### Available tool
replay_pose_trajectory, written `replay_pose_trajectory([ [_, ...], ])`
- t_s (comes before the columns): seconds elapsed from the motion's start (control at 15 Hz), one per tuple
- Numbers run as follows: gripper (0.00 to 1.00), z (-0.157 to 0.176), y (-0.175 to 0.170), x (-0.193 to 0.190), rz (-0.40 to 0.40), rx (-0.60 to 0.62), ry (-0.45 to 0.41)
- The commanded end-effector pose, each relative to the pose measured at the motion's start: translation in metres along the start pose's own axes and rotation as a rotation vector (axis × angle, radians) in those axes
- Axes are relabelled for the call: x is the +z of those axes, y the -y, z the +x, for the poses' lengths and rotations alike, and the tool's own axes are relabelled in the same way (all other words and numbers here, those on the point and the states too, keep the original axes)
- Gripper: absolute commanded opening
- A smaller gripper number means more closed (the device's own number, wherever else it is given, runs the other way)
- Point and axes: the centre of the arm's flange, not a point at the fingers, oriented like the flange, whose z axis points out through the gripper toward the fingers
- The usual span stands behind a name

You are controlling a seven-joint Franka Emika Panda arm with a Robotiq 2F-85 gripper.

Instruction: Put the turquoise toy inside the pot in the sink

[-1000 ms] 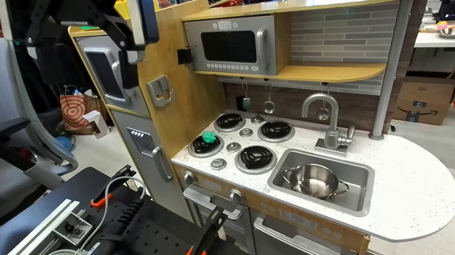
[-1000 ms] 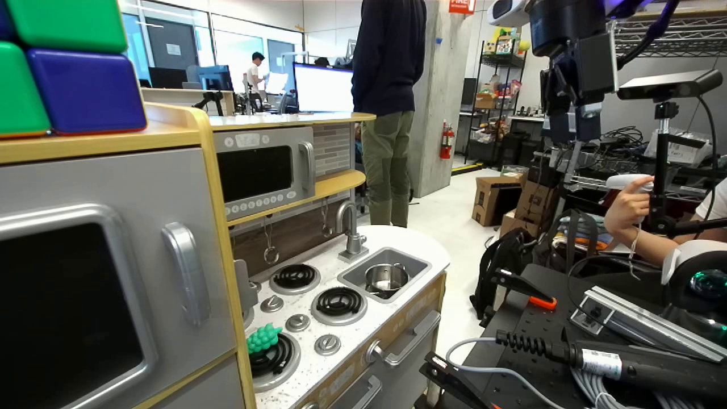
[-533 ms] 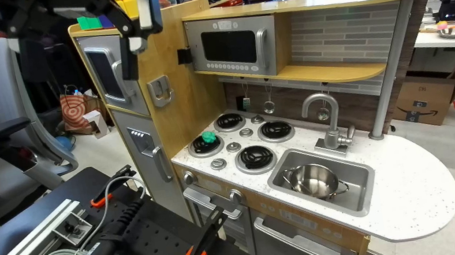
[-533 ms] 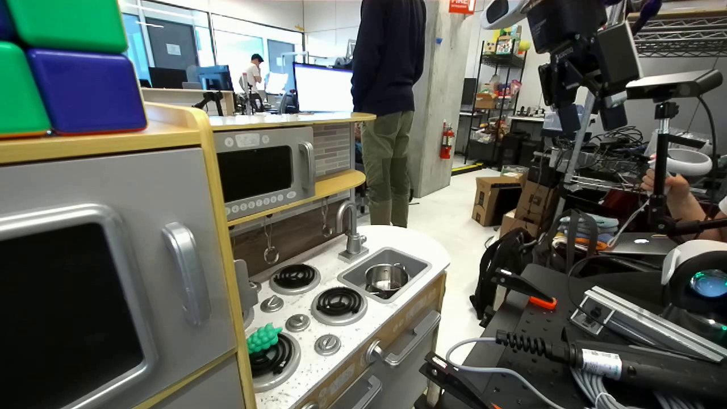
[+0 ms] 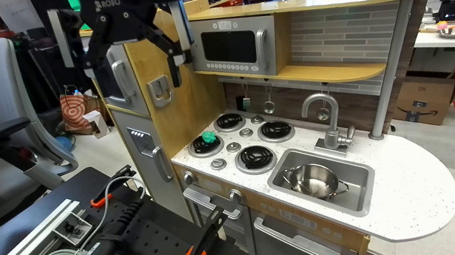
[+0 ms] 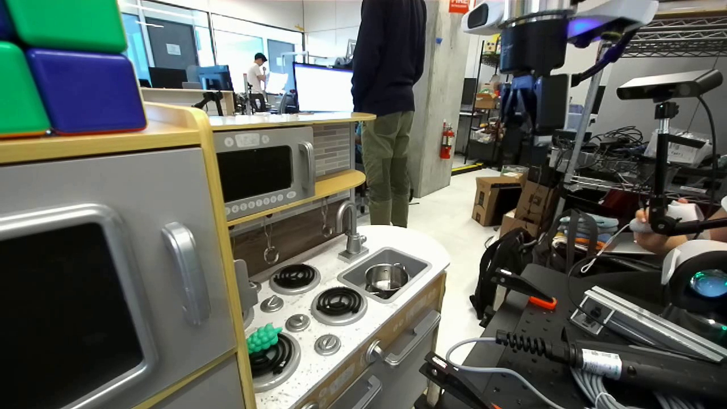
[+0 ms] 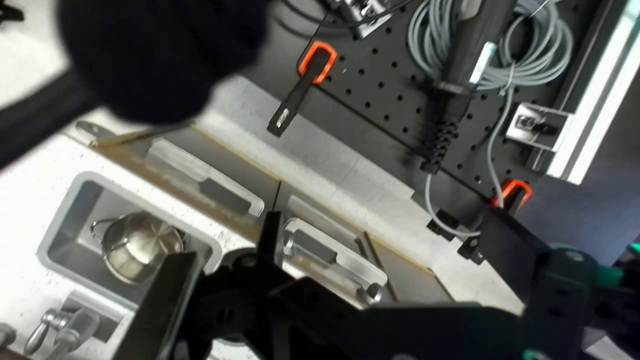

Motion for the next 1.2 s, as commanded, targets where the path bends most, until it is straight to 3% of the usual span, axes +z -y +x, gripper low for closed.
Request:
replay_pose_trajectory([
  [0.0,1.0,0.028,0.011,0.027,-0.103,-0.068,-0.16],
  [0.2,1.0,0.061,0.013,0.015,-0.191,-0.093,-0.321],
  [0.4,1.0,0.09,0.012,0.002,-0.186,-0.075,-0.467],
  [0.53,1.0,0.111,0.013,0.001,-0.157,-0.058,-0.502],
  [0.6,1.0,0.121,0.012,0.003,-0.128,-0.05,-0.468],
  [0.67,1.0,0.095,0.027,-0.002,-0.162,-0.045,-0.462],
  [1.0,1.0,0.114,0.022,0.005,-0.143,-0.041,-0.447],
  [1.07,1.0,0.112,0.021,0.008,-0.146,-0.062,-0.47],
  [1.13,1.0,0.115,0.019,0.018,-0.161,-0.015,-0.549],
])
